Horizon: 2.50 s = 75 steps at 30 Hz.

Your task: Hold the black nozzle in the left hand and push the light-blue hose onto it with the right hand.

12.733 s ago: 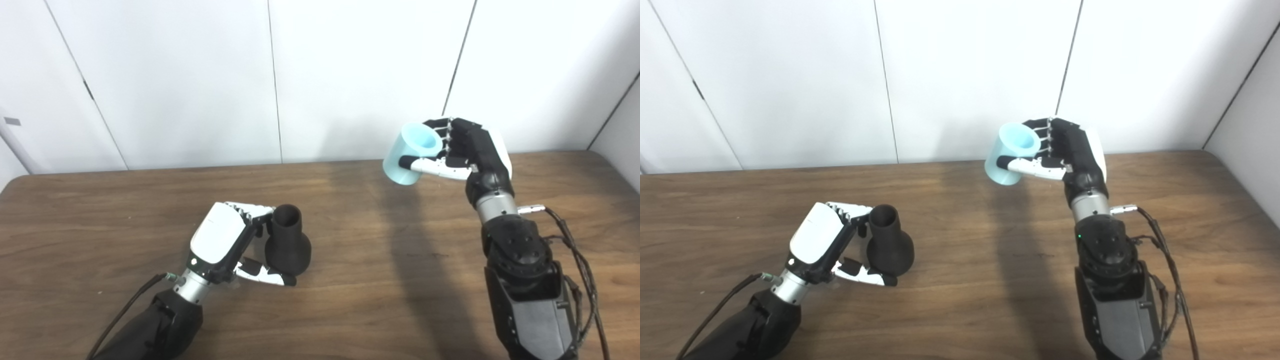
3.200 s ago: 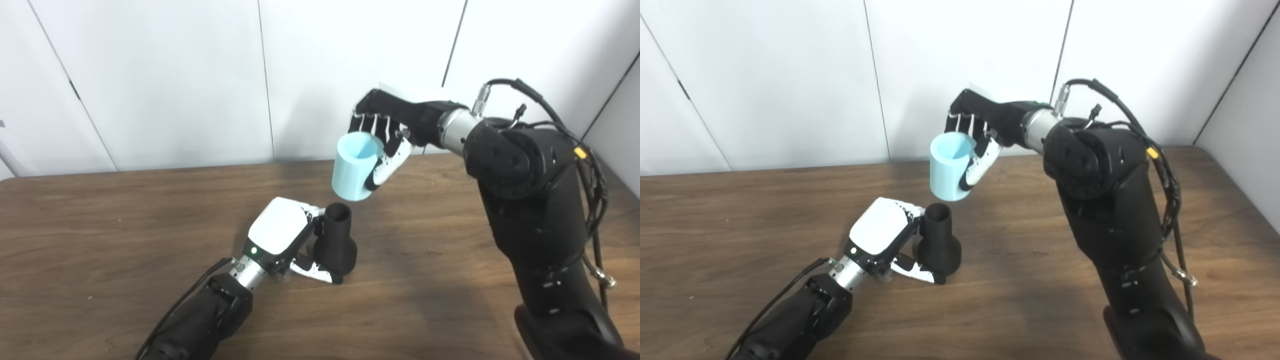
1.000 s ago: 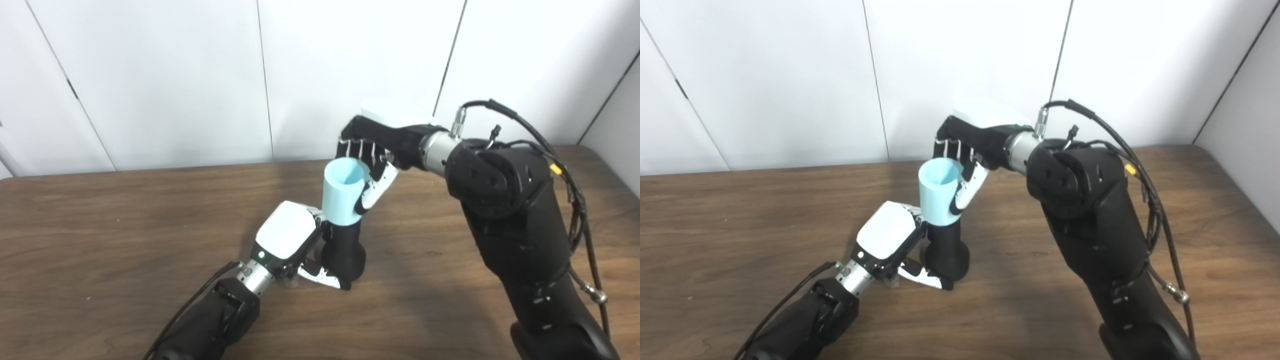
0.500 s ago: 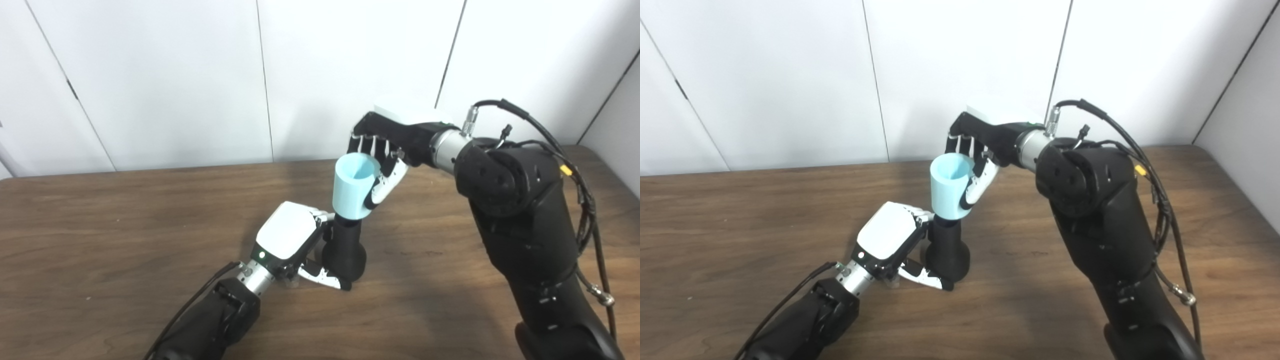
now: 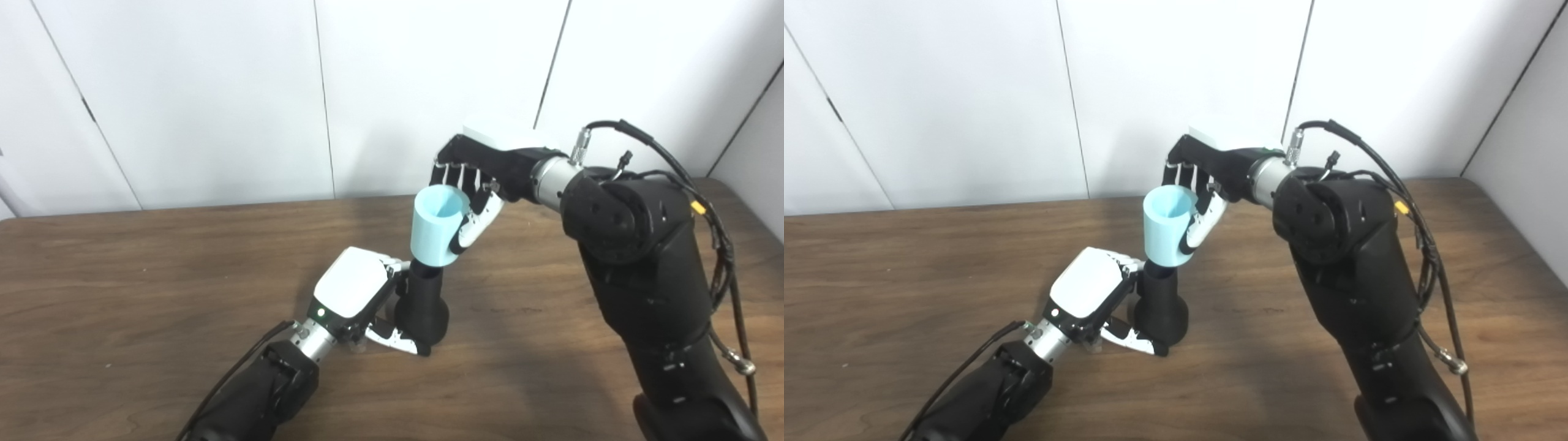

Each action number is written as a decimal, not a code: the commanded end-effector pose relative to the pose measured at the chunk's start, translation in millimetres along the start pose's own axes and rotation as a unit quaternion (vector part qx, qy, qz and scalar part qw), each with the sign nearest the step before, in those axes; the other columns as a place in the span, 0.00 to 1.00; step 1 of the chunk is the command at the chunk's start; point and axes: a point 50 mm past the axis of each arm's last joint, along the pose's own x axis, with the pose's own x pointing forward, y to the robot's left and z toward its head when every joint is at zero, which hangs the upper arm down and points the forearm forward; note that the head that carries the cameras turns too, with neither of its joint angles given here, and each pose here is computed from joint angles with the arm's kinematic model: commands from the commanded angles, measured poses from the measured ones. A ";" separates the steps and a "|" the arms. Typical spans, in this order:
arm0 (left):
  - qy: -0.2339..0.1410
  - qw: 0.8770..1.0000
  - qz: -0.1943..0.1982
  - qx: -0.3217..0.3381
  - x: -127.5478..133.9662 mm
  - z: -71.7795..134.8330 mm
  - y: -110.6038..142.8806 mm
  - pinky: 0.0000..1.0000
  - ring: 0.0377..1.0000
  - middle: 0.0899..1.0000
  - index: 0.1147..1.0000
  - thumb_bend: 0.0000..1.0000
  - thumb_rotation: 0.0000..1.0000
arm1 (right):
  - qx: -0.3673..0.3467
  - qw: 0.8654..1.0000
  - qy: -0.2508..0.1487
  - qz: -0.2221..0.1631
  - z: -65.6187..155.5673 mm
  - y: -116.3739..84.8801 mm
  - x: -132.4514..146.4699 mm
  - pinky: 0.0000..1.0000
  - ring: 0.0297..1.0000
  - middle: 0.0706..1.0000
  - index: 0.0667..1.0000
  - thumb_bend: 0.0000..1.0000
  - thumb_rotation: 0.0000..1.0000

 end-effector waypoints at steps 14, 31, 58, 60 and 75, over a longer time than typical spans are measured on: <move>0.068 0.978 -0.175 -0.095 -120.2 60.9 -110.5 0.35 0.37 0.37 0.47 0.51 0.00 | -0.016 0.999 -0.045 0.012 13.1 -30.6 -13.4 0.31 0.37 0.45 0.48 0.52 0.00; 0.064 0.978 -0.173 -0.094 -119.7 59.1 -109.2 0.32 0.33 0.36 0.47 0.51 0.00 | -0.024 0.997 -0.062 0.032 9.6 -31.4 -15.3 0.38 0.42 0.48 0.41 0.52 0.00; 0.064 0.979 -0.167 -0.094 -122.5 60.3 -105.5 0.30 0.32 0.35 0.47 0.51 0.00 | -0.025 0.997 -0.062 0.041 13.4 -12.9 -19.5 0.41 0.51 0.46 0.44 0.53 0.00; 0.064 0.980 -0.165 -0.095 -122.4 60.5 -105.0 0.30 0.31 0.35 0.46 0.51 0.00 | -0.031 0.997 -0.055 0.035 15.4 -7.8 -22.8 0.41 0.52 0.45 0.44 0.53 0.00; 0.065 0.979 -0.167 -0.094 -122.6 61.5 -103.5 0.32 0.34 0.36 0.47 0.51 0.00 | -0.057 0.997 -0.055 -0.027 20.3 30.6 -43.5 0.14 0.19 0.34 0.46 0.52 0.00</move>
